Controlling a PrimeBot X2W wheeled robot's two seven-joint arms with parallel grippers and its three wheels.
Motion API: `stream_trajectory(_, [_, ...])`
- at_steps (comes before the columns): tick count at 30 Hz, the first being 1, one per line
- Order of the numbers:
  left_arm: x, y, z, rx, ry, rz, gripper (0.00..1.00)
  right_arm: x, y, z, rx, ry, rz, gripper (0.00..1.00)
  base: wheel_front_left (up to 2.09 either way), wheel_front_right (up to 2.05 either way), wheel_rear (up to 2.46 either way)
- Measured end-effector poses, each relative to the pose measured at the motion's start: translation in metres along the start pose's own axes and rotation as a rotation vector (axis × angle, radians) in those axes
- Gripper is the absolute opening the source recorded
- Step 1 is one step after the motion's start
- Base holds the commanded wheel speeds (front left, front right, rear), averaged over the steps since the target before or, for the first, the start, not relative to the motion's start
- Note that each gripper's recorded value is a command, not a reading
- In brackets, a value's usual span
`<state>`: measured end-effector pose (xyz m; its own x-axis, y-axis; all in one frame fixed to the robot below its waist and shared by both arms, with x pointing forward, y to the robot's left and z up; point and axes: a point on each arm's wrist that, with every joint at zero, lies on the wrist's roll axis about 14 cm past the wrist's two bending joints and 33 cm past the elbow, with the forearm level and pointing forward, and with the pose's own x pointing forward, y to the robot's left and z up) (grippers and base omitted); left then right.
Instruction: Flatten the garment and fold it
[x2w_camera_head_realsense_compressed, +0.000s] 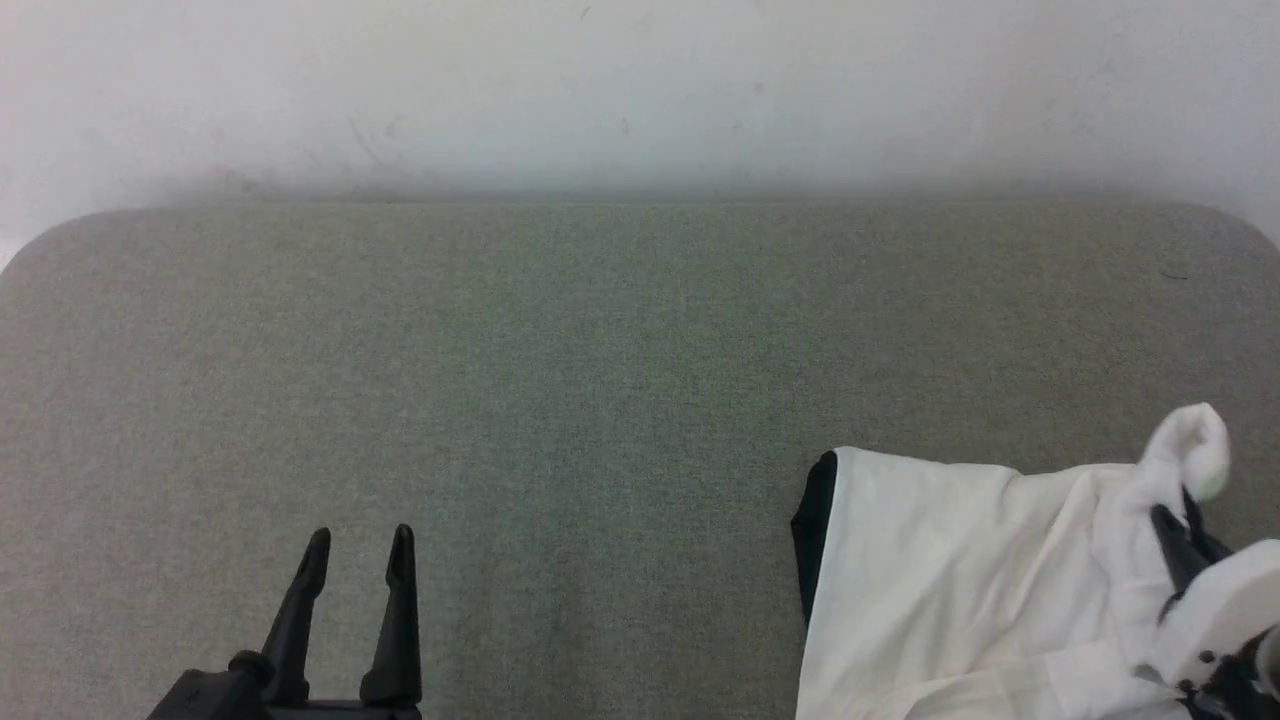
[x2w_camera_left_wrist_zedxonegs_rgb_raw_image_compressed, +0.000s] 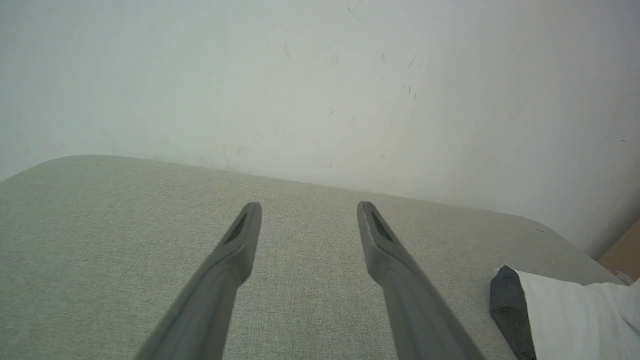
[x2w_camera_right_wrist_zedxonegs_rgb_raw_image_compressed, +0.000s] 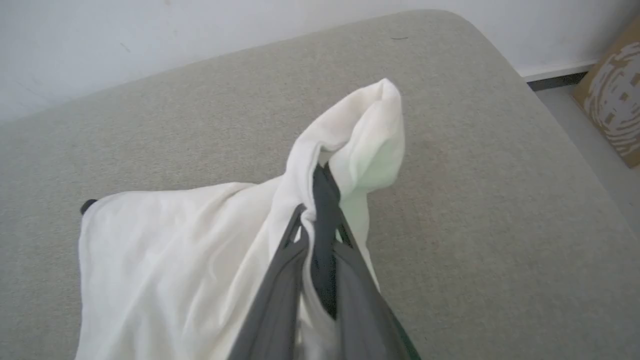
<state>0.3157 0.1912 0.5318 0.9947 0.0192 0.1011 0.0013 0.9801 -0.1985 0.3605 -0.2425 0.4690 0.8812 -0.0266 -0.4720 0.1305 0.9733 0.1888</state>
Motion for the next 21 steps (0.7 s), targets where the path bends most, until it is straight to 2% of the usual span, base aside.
stream_trajectory(6, [-0.002, 0.005, -0.004, -0.015, 0.008, 0.030, 1.00, 0.002, 0.077, 0.001, -0.071, 0.027, 0.220, 0.00, 0.00, 0.00, 0.00])
stream_trajectory(12, [-0.006, 0.013, -0.005, -0.024, 0.012, 0.067, 1.00, 0.003, 0.141, -0.020, -0.134, 0.113, 0.404, 0.00, 0.00, 0.00, 0.00])
stream_trajectory(16, [-0.008, 0.019, -0.005, -0.025, 0.005, 0.091, 1.00, 0.009, 0.160, -0.040, -0.161, 0.192, 0.456, 0.00, 0.00, 0.00, 0.00])
stream_trajectory(21, [-0.012, 0.026, -0.009, -0.031, 0.018, 0.124, 1.00, 0.024, 0.160, -0.067, -0.198, 0.287, 0.439, 0.00, 0.00, 0.00, 0.00])
